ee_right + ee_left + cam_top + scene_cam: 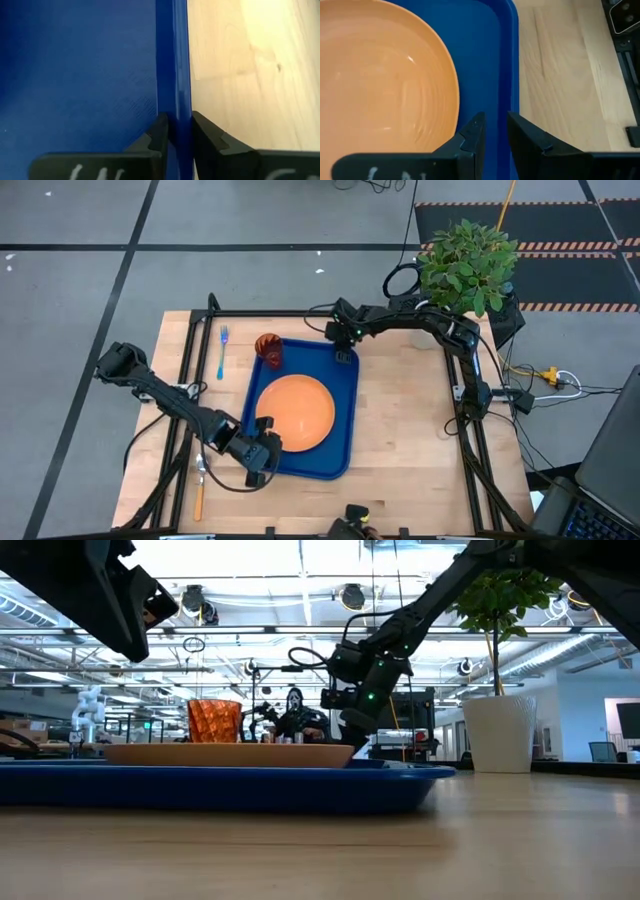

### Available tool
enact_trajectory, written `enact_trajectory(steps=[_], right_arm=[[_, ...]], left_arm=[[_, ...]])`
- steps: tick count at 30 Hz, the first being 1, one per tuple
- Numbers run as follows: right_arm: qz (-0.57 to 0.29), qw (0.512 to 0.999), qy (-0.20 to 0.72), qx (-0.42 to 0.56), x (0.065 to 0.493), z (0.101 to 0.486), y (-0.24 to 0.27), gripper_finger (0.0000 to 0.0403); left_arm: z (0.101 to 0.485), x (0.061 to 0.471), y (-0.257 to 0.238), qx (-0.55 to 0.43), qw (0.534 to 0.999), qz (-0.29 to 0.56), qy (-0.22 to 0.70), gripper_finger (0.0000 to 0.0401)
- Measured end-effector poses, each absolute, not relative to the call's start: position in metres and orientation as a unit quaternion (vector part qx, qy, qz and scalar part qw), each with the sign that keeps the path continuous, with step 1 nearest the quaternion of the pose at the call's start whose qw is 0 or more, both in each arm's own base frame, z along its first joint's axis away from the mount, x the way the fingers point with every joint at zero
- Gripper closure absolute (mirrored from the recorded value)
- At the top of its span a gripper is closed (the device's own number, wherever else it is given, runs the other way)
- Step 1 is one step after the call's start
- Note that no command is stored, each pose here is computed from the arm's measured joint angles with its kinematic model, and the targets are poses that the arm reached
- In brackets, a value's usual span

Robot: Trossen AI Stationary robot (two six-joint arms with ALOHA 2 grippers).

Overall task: Pick and place plate/cup/fork/spoon on tray
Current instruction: Adjust the blue tray

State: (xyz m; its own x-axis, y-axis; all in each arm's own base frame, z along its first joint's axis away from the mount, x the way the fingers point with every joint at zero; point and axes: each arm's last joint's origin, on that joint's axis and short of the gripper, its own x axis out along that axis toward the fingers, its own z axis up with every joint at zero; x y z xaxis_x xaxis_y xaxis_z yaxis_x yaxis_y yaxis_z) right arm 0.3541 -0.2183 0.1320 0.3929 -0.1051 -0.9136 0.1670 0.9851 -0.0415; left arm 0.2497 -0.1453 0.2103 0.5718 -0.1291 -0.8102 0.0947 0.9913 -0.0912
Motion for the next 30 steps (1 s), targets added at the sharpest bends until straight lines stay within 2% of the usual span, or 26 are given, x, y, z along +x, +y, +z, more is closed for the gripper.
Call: enact_trajectory(steps=[18,26,30], right_arm=[[-0.155,0.684,0.682,0.205,0.32,0.121,-0.196,0.0365],[-0.183,0.66,0.691,0.229,0.301,0.106,-0.178,0.0365],[-0.196,0.667,0.678,0.236,0.29,0.108,-0.168,0.0365]], left_arm=[[0.21,0.248,-0.148,-0.002,0.889,-0.06,0.453,0.032],[0.21,0.246,-0.15,0.03,0.89,-0.069,0.449,0.032],[0.21,0.245,-0.149,0.045,0.887,-0.073,0.453,0.032]])
